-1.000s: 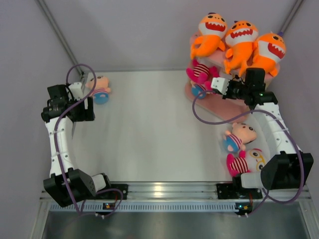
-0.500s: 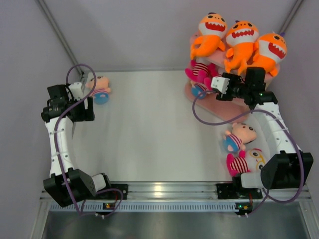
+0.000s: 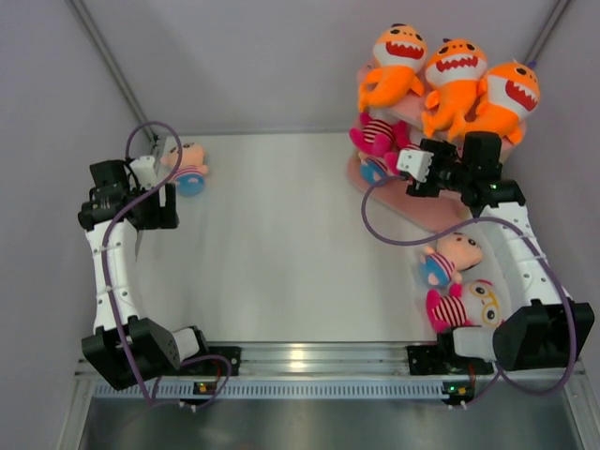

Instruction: Place and organize the stuffed toys onto the shelf

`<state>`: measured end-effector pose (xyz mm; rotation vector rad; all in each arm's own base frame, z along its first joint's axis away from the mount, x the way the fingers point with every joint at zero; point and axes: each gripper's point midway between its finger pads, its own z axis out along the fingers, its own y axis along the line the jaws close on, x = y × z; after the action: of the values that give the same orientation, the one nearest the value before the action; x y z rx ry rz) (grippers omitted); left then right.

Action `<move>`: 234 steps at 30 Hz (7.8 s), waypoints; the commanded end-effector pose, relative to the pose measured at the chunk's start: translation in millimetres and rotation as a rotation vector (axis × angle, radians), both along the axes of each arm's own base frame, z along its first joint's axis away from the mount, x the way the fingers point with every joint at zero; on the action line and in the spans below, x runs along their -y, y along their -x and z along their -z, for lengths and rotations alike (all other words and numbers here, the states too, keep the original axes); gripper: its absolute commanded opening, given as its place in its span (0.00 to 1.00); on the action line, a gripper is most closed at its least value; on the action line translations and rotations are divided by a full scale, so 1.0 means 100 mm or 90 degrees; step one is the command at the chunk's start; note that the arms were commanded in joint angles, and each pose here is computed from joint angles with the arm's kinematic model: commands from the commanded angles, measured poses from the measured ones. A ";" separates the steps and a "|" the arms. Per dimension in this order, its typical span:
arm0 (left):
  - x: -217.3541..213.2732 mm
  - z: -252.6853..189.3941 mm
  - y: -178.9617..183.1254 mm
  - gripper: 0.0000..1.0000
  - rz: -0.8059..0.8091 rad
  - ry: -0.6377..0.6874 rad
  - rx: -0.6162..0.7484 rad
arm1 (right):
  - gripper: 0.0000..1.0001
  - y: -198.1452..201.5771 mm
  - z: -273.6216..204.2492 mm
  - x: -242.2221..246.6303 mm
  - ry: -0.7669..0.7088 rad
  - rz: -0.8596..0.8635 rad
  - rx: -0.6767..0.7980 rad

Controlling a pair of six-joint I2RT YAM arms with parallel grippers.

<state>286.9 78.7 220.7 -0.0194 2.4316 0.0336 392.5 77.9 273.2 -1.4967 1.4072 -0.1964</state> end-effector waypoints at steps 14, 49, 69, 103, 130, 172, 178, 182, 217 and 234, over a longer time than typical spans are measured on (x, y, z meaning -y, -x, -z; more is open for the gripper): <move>0.05 -0.04 0.02 0.86 0.021 -0.002 0.023 | 0.84 0.32 -0.21 -0.03 -0.012 -0.002 0.014; 0.19 -0.06 0.05 0.86 0.056 0.027 0.041 | 0.55 1.70 0.87 -0.06 -0.416 0.733 -0.479; 0.37 -0.20 0.10 0.86 0.100 0.036 0.078 | 0.74 2.29 1.90 0.47 -0.558 1.137 -0.427; 0.36 -0.21 0.14 0.86 0.104 0.004 0.073 | 0.00 2.04 1.42 -2.85 -0.378 0.304 -0.703; 0.26 -0.14 0.19 0.87 0.072 -0.018 0.052 | 0.68 1.96 0.62 -3.02 -0.306 -0.074 -0.271; 0.22 0.06 0.15 0.86 0.080 -0.018 0.007 | 0.00 1.55 1.45 -2.84 0.008 -0.157 -0.216; 0.25 0.06 0.12 0.86 0.090 -0.010 0.008 | 0.00 1.65 0.95 -2.21 0.080 -0.035 -0.245; 0.27 0.02 0.08 0.86 0.099 -0.003 0.016 | 0.00 1.85 0.60 -1.67 0.181 0.025 -0.291; 0.32 -0.07 0.05 0.86 0.120 -0.004 0.035 | 0.00 1.87 -0.14 0.69 0.333 0.447 -0.165; 0.31 -0.09 -0.03 0.86 0.129 -0.001 0.032 | 0.00 2.15 0.31 0.69 0.340 0.378 -0.257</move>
<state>279.7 49.6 211.6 0.1752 2.4265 -0.0539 204.1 35.9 246.8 -1.4528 2.1599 -0.6690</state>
